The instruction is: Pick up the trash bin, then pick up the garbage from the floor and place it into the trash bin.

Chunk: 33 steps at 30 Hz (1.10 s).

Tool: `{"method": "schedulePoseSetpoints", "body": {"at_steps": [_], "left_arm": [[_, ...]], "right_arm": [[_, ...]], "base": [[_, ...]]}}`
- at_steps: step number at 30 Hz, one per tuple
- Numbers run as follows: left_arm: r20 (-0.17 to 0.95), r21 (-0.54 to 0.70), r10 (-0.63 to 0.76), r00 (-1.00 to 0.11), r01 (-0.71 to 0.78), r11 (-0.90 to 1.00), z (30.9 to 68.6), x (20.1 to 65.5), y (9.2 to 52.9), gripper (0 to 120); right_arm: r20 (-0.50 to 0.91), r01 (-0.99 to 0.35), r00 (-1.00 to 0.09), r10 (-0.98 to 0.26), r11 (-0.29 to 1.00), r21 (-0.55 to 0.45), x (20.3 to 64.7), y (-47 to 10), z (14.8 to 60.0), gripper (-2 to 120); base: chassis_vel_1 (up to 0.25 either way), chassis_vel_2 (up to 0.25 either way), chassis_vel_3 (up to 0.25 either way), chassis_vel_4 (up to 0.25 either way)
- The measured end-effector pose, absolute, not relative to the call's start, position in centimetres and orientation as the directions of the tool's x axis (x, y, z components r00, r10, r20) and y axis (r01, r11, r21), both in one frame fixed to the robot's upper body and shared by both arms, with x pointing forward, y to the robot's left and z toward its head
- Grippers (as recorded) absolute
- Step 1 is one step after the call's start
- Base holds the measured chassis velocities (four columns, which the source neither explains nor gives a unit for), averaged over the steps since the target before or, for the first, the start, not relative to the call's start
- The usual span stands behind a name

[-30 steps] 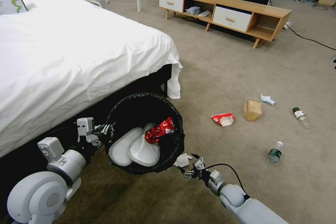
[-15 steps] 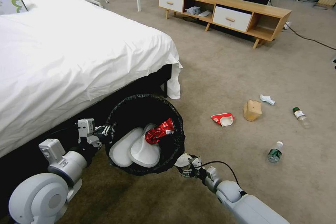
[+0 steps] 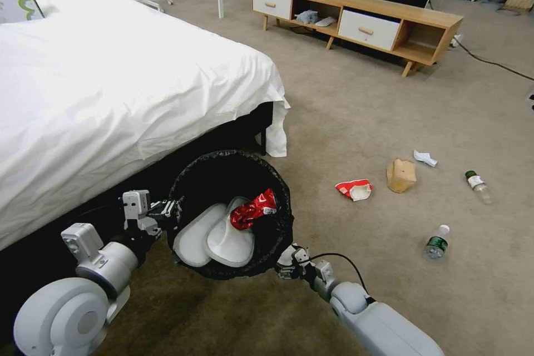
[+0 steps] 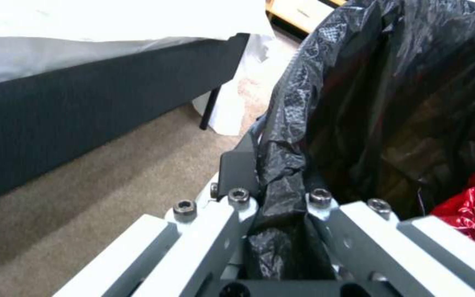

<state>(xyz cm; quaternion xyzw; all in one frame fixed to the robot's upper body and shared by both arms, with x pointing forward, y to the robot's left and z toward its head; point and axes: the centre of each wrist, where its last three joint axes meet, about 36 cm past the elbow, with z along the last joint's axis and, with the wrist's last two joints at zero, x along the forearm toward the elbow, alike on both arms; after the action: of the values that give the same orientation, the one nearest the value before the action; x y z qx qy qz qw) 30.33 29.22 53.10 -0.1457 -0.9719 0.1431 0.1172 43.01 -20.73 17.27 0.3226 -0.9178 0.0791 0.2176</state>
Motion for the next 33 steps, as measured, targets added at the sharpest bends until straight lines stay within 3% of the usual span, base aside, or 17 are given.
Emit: {"method": "schedulePoseSetpoints", "body": {"at_steps": [22,33], "left_arm": [[0.176,-0.313,0.315,-0.933,0.250,0.916,53.1,30.1,28.9,3],[0.169,-0.315,0.310,-0.935,0.247,0.916,53.0,30.0,28.8,3]], "right_arm": [[0.471,-0.608,-0.702,-0.534,0.794,-0.006,41.8,-23.7,15.7,99],[0.466,-0.600,-0.704,-0.536,0.800,0.014,41.8,-23.9,15.6,58]], "base": [[0.000,0.000,0.000,0.000],[0.000,0.000,0.000,0.000]]}}
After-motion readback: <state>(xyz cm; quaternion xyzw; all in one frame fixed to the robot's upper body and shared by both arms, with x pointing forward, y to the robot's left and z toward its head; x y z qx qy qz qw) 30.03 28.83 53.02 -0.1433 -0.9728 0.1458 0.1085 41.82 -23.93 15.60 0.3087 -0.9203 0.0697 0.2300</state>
